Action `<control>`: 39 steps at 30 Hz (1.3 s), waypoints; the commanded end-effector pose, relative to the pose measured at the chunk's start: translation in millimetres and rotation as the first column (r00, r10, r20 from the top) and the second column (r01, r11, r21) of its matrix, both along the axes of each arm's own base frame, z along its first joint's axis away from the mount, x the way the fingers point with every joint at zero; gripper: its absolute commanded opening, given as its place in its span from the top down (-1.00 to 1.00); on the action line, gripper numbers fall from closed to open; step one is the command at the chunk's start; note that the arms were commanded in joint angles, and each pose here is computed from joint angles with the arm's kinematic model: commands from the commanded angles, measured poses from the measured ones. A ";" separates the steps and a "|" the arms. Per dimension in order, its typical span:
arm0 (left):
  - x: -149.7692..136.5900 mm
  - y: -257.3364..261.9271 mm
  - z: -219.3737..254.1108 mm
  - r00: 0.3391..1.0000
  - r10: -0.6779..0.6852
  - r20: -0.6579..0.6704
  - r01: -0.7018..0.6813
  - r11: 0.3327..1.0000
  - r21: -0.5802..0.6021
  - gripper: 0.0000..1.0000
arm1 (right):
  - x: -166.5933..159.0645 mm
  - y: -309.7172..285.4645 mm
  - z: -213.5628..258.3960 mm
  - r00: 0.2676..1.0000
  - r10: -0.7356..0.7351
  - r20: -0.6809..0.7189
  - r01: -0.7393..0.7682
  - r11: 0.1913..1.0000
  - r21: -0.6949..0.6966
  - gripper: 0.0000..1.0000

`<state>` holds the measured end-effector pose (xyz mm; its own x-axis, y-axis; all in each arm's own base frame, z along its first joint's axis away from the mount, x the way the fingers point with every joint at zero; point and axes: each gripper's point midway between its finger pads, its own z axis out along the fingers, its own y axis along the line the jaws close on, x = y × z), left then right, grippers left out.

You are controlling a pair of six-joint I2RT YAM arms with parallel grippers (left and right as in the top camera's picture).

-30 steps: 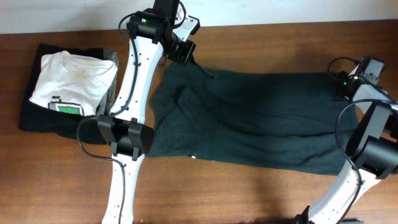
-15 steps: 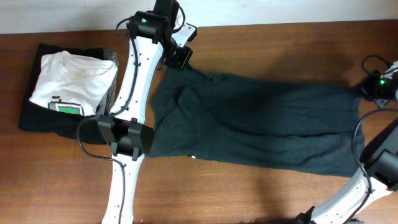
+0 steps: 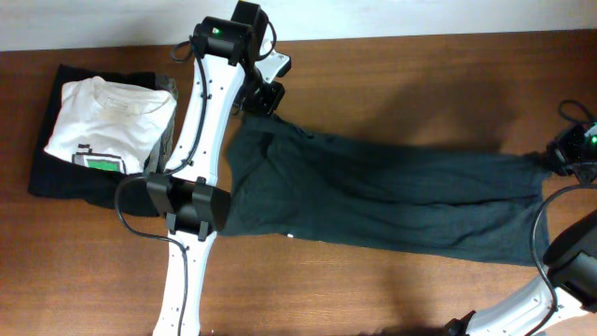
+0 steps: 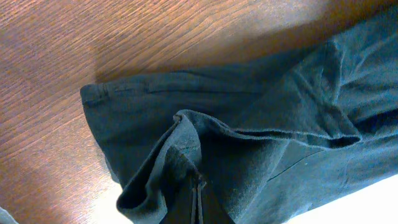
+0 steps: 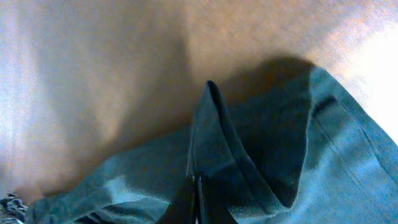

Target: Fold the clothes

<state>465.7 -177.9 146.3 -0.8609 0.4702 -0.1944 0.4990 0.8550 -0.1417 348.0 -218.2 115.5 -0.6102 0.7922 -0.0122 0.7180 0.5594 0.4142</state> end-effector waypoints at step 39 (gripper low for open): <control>-126.5 17.1 -11.0 0.961 -0.008 -0.276 0.036 0.994 0.099 0.58 | -75.6 -46.0 -4.4 0.954 -0.138 -0.267 0.096 0.981 -0.167 0.19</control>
<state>335.8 -162.2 136.5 -0.8579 0.5012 0.1131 0.4731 0.8564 -0.2068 278.0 -259.2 101.5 -0.5187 0.8538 0.0448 0.8496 0.5089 0.1383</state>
